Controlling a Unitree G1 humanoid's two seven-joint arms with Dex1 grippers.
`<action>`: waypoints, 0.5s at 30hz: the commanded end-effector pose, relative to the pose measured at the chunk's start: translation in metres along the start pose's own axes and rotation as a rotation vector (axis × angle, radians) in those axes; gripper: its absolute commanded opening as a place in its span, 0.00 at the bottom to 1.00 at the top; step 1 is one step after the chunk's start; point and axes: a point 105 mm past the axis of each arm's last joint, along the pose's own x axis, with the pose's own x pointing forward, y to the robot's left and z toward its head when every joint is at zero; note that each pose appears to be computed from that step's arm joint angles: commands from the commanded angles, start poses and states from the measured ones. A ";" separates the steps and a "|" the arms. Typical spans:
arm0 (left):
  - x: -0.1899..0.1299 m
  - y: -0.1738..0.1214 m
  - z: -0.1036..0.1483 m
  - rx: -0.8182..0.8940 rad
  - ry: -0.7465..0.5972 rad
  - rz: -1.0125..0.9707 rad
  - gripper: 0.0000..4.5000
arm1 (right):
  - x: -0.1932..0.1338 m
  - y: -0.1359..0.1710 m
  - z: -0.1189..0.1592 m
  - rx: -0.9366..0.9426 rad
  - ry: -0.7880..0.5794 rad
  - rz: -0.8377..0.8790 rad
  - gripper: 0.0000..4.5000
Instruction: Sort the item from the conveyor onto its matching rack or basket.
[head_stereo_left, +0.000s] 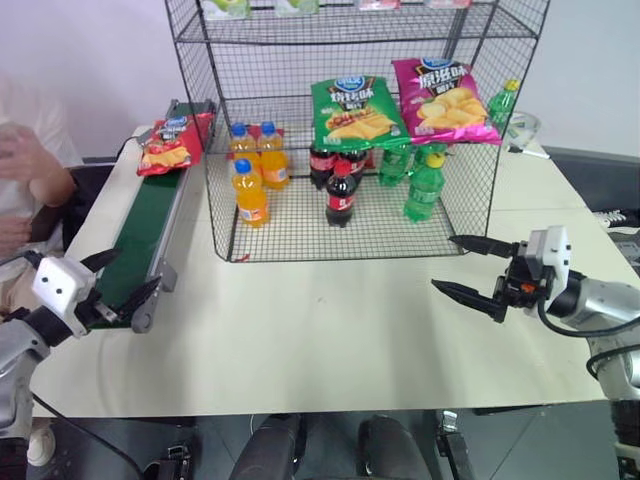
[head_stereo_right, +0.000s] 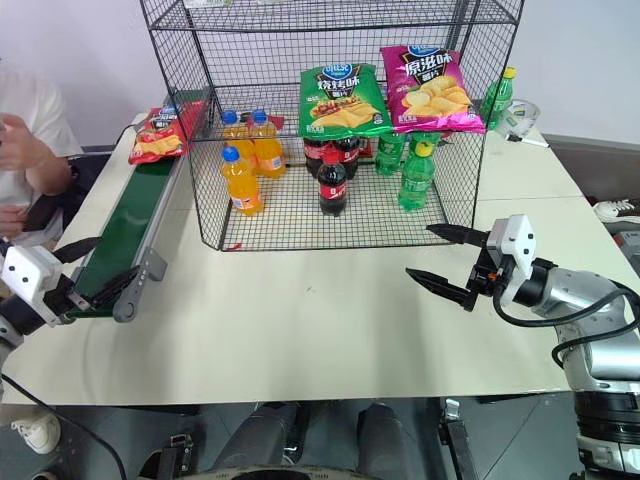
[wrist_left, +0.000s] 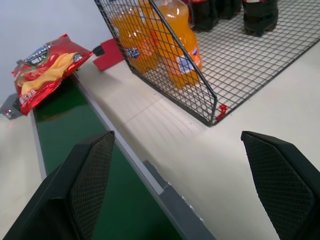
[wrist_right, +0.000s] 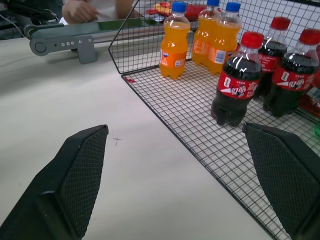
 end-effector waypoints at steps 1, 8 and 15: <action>-0.003 0.002 0.013 0.103 -0.037 0.030 0.94 | 0.011 0.013 0.013 -0.022 -0.058 0.059 1.00; -0.021 0.007 0.019 0.424 -0.026 0.176 0.94 | 0.049 0.050 0.023 0.076 -0.158 0.255 1.00; -0.046 -0.008 0.007 0.706 0.053 0.224 0.94 | 0.081 0.069 0.026 0.129 -0.207 0.395 1.00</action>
